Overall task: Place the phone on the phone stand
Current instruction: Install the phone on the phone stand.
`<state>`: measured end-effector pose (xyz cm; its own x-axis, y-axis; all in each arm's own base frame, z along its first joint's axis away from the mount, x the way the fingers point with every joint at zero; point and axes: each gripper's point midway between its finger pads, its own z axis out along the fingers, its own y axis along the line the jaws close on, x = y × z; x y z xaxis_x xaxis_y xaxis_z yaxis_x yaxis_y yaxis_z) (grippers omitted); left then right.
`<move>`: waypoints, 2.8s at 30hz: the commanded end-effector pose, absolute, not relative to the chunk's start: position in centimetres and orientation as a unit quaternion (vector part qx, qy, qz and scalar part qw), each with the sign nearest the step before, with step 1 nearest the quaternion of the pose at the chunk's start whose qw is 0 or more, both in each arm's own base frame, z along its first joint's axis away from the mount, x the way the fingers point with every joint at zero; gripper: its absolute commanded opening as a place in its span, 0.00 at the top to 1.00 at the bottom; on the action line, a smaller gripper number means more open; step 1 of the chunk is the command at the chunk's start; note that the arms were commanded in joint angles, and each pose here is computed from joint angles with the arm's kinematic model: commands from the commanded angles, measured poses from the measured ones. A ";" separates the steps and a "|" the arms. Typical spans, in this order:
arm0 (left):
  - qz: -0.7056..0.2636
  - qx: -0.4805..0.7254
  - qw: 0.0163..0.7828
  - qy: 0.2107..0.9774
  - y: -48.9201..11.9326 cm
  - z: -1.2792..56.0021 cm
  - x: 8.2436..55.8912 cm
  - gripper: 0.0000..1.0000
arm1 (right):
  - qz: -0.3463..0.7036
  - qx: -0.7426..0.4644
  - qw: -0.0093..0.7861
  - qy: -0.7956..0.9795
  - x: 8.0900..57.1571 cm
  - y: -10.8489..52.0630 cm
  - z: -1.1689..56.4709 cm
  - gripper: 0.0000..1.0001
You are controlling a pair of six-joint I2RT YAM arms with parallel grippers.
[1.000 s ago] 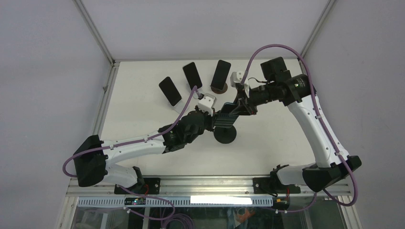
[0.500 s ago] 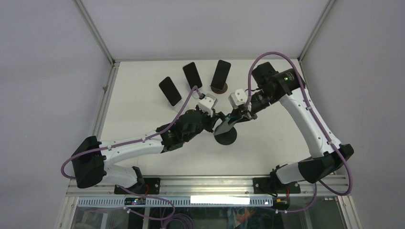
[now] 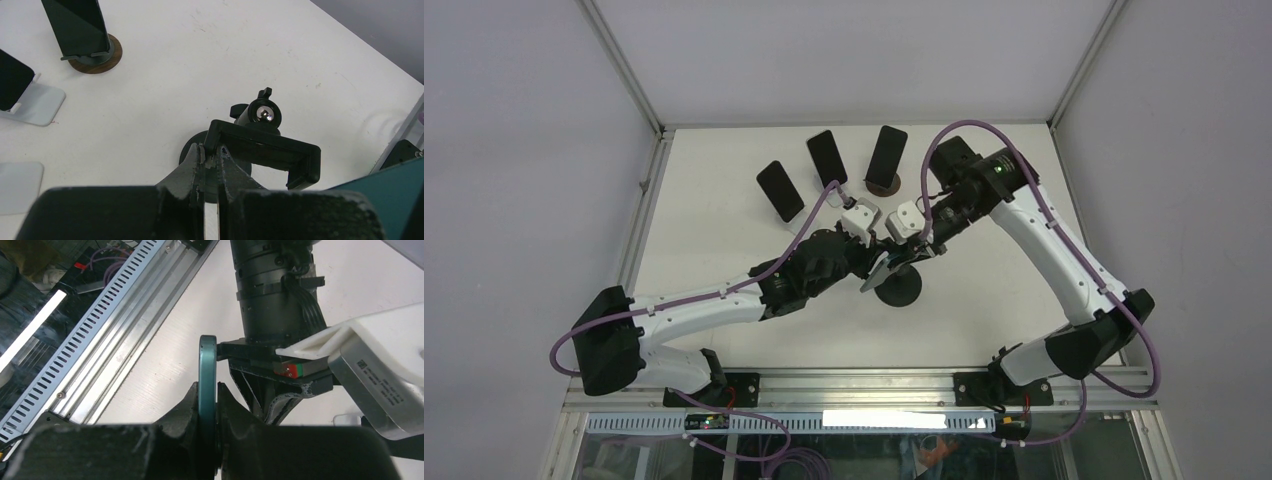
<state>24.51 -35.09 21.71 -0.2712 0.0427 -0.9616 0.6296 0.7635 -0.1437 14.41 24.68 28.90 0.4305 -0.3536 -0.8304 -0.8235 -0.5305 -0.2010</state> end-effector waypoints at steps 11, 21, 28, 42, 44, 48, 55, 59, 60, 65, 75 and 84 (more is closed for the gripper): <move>-0.327 0.230 0.592 0.700 -36.1 28.0 23.5 1.00 | 0.339 -0.807 0.328 0.356 16.8 25.3 28.8 1.00; -0.337 0.253 0.579 0.698 -37.3 27.8 23.1 1.00 | 0.366 -0.815 0.300 0.335 15.8 26.3 28.2 1.00; -0.332 0.257 0.576 0.701 -37.2 27.4 23.1 1.00 | 0.350 -0.818 0.295 0.348 16.3 26.1 27.9 1.00; -0.339 0.267 0.566 0.702 -38.0 26.9 23.0 1.00 | 0.371 -0.835 0.279 0.295 13.5 27.8 27.4 1.00; -0.339 0.268 0.565 0.703 -38.0 26.8 23.0 1.00 | 0.364 -0.835 0.286 0.298 13.7 27.9 27.5 1.00; -0.338 0.267 0.565 0.703 -37.9 26.7 23.0 1.00 | 0.347 -0.833 0.292 0.317 14.6 27.3 27.8 1.00; -0.336 0.265 0.571 0.701 -37.4 27.0 23.0 1.00 | 0.340 -0.817 0.299 0.356 15.9 24.8 27.4 1.00; -0.333 0.265 0.571 0.702 -37.4 26.9 23.0 1.00 | 0.339 -0.807 0.305 0.377 16.4 23.5 27.5 1.00; -0.331 0.265 0.571 0.703 -37.3 26.9 23.1 1.00 | 0.339 -0.805 0.305 0.379 16.3 23.3 27.6 1.00; -0.315 0.253 0.579 0.708 -36.7 27.0 23.6 1.00 | 0.353 -0.787 0.295 0.411 15.6 22.9 27.7 1.00; -0.291 0.223 0.603 0.708 -35.5 27.3 24.7 1.00 | 0.337 -0.739 0.257 0.525 15.7 21.3 25.9 1.00; -0.274 0.196 0.621 0.708 -34.6 27.3 25.5 1.00 | 0.300 -0.682 0.215 0.631 16.7 19.2 24.5 1.00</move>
<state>23.36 -36.29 22.12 -0.2670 0.0857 -0.9599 0.6959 0.7062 -0.1305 16.86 22.58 25.68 0.1957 -0.5921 -0.7817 -0.9548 -0.2969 -0.0141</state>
